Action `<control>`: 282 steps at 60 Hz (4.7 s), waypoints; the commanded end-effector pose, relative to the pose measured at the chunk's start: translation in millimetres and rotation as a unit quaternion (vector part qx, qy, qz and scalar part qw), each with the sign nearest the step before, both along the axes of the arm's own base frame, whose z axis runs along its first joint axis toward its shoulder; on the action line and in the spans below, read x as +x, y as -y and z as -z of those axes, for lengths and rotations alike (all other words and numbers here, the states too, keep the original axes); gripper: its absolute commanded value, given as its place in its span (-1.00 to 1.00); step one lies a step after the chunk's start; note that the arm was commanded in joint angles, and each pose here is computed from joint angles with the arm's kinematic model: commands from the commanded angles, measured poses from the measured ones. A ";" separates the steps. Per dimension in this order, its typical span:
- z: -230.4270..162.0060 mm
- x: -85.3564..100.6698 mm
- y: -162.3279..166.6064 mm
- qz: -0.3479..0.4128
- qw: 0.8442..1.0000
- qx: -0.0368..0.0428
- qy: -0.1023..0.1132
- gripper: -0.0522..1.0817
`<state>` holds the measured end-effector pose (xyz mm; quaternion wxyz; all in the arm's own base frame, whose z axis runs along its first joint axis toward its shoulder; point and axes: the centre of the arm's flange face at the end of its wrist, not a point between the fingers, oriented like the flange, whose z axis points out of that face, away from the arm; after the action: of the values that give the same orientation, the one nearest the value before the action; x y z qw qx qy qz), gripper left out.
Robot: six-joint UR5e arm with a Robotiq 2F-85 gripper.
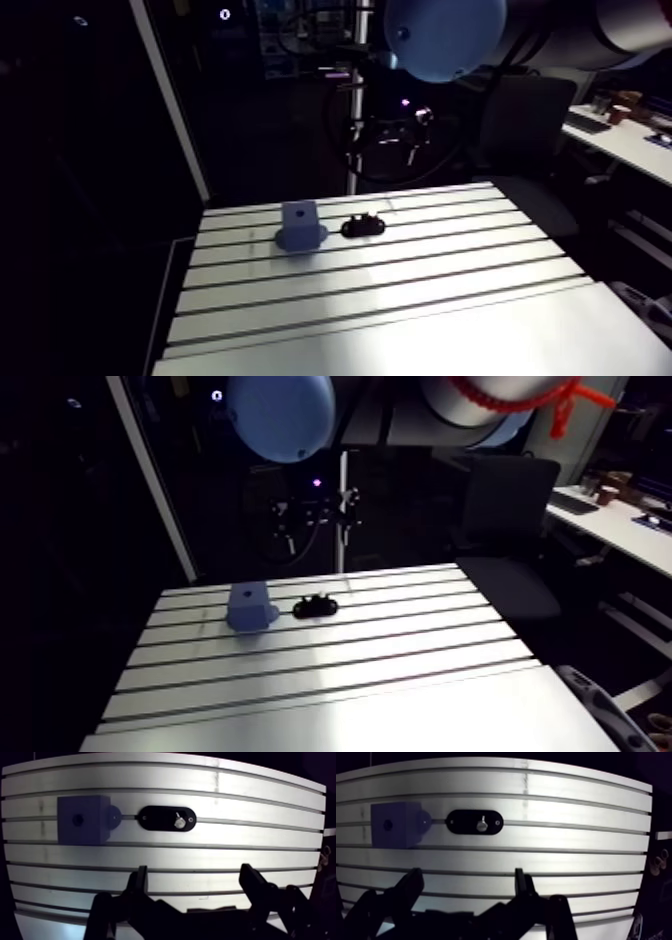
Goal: Pick up the M10 bolt and insert it into the hex recess until seated.
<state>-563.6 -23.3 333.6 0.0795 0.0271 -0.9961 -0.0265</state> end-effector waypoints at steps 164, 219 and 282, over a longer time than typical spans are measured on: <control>123.9 -38.9 -7.5 -0.029 0.999 -0.010 0.015 -0.08; 126.4 -37.0 -9.1 -0.033 0.999 -0.009 0.018 -0.04; 127.4 -37.0 -9.2 -0.040 0.999 -0.008 0.019 0.03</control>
<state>-600.1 -14.0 205.2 0.0605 0.0668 -0.9958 -0.0139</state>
